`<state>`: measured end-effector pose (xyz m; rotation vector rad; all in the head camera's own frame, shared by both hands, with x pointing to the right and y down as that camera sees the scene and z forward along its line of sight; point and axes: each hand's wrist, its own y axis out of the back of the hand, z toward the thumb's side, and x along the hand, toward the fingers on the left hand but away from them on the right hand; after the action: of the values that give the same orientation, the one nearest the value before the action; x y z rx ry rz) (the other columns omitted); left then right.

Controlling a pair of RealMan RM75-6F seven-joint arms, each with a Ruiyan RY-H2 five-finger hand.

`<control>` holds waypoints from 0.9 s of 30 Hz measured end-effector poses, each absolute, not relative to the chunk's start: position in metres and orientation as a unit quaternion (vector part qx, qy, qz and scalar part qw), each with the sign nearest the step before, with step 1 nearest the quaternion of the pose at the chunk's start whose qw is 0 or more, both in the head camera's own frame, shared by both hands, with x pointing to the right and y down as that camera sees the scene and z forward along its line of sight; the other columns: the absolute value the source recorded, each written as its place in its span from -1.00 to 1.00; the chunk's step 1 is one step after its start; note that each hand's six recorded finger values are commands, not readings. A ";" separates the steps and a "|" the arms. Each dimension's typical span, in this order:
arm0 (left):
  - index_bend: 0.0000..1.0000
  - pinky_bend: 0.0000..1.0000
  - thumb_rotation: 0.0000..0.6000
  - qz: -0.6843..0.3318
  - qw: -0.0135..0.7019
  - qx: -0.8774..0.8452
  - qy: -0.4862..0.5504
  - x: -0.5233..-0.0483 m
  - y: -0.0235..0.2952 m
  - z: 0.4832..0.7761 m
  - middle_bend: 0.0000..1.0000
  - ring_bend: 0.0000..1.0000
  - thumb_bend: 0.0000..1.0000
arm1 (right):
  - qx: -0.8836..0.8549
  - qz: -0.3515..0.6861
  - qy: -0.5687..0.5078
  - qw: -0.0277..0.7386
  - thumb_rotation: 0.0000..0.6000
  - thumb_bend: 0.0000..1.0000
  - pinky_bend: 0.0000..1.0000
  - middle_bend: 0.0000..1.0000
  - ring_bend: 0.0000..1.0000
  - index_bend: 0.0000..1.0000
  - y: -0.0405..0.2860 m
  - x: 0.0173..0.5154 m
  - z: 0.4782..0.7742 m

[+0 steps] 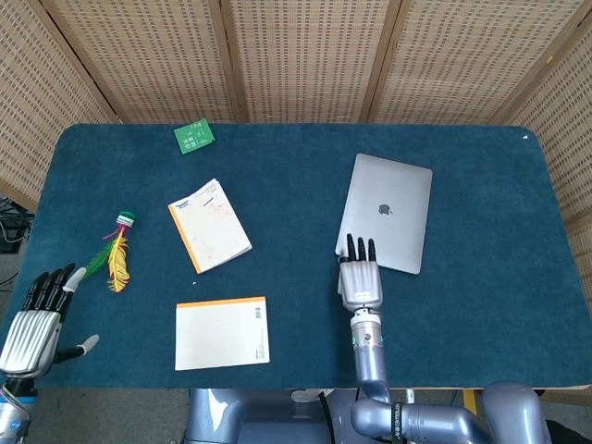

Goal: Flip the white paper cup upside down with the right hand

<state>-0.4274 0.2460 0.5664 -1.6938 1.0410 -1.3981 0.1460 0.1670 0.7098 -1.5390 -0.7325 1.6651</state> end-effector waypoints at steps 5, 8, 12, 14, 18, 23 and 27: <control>-1.00 -1.00 1.00 -0.538 0.347 -0.656 0.400 -0.427 0.246 0.566 -1.00 -1.00 -0.68 | -0.594 0.649 -0.288 0.378 1.00 -0.46 -0.90 -0.82 -1.00 0.06 0.164 0.149 0.708; -1.00 -1.00 1.00 -0.538 0.347 -0.657 0.399 -0.426 0.247 0.566 -1.00 -1.00 -0.68 | -0.599 0.643 -0.293 0.376 1.00 -0.46 -0.90 -0.82 -1.00 0.06 0.164 0.148 0.706; -1.00 -1.00 1.00 -0.538 0.347 -0.656 0.400 -0.427 0.246 0.566 -1.00 -1.00 -0.68 | -0.614 0.628 -0.313 0.360 1.00 -0.45 -0.90 -0.83 -1.00 0.04 0.163 0.145 0.703; -1.00 -1.00 1.00 -0.538 0.347 -0.656 0.400 -0.427 0.246 0.566 -1.00 -1.00 -0.68 | -0.629 0.616 -0.332 0.338 1.00 -0.46 -0.90 -0.84 -1.00 0.03 0.161 0.143 0.700; -1.00 -1.00 1.00 -0.539 0.348 -0.657 0.397 -0.426 0.247 0.567 -1.00 -1.00 -0.68 | -0.663 0.585 -0.374 0.281 1.00 -0.46 -0.90 -0.85 -1.00 0.02 0.158 0.141 0.695; -1.00 -1.00 1.00 -0.539 0.349 -0.657 0.394 -0.424 0.248 0.568 -1.00 -1.00 -0.68 | -0.698 0.544 -0.423 0.196 1.00 -0.45 -0.92 -0.85 -1.00 0.02 0.151 0.146 0.690; -1.00 -1.00 1.00 -0.541 0.350 -0.657 0.392 -0.423 0.248 0.569 -1.00 -1.00 -0.69 | -0.719 0.511 -0.453 0.128 1.00 -0.45 -0.94 -0.85 -1.00 0.02 0.147 0.149 0.687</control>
<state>-0.4233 0.2483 0.5685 -1.7021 1.0143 -1.4002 0.1487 0.1467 0.6873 -2.0902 -1.3191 1.4878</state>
